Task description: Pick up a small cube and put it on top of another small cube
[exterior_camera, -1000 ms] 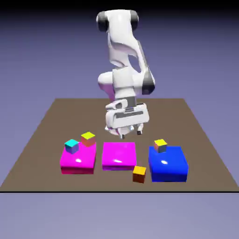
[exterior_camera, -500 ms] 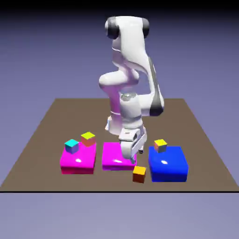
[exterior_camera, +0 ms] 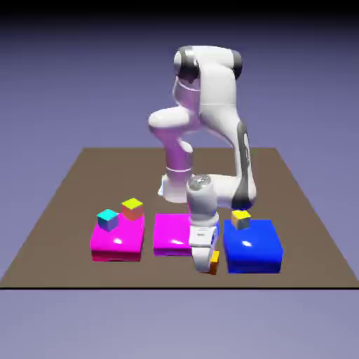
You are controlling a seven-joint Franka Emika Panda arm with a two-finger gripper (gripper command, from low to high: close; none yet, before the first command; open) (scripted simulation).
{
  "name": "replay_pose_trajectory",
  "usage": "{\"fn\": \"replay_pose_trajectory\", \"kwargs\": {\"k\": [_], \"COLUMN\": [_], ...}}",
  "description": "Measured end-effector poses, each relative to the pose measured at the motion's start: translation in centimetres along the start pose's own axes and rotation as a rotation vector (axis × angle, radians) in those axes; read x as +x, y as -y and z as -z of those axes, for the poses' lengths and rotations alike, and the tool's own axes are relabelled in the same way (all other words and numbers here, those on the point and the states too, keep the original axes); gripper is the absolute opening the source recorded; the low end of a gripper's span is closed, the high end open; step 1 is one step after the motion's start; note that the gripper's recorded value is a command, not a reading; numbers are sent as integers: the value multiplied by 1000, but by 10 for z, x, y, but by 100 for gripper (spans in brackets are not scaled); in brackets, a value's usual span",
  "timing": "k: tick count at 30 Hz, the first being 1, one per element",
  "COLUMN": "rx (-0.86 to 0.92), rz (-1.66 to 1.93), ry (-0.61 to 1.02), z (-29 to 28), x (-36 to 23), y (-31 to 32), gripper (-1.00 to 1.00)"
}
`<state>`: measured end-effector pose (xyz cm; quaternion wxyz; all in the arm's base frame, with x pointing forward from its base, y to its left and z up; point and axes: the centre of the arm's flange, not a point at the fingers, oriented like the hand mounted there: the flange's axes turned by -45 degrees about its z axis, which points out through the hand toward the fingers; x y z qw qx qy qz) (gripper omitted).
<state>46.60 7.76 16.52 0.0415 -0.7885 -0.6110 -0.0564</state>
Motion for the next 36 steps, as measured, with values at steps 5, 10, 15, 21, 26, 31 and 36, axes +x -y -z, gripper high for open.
{"fn": "replay_pose_trajectory", "kwargs": {"k": [5, 10, 15, 21, 26, 31, 36], "rx": [17, 36, 50, 63, 75, 75, 74], "rz": [51, 157, 275, 402, 497, 499, 497], "ry": [-15, -35, -42, -28, 0, -5, -1], "z": [57, 108, 150, 188, 208, 161, 138], "x": [-27, -93, -153, -223, -271, -273, -275], "y": [-3, -2, 18, 59, 102, 102, 106], "gripper": [-100, -100, -100, -100, -100, -100, 100]}}
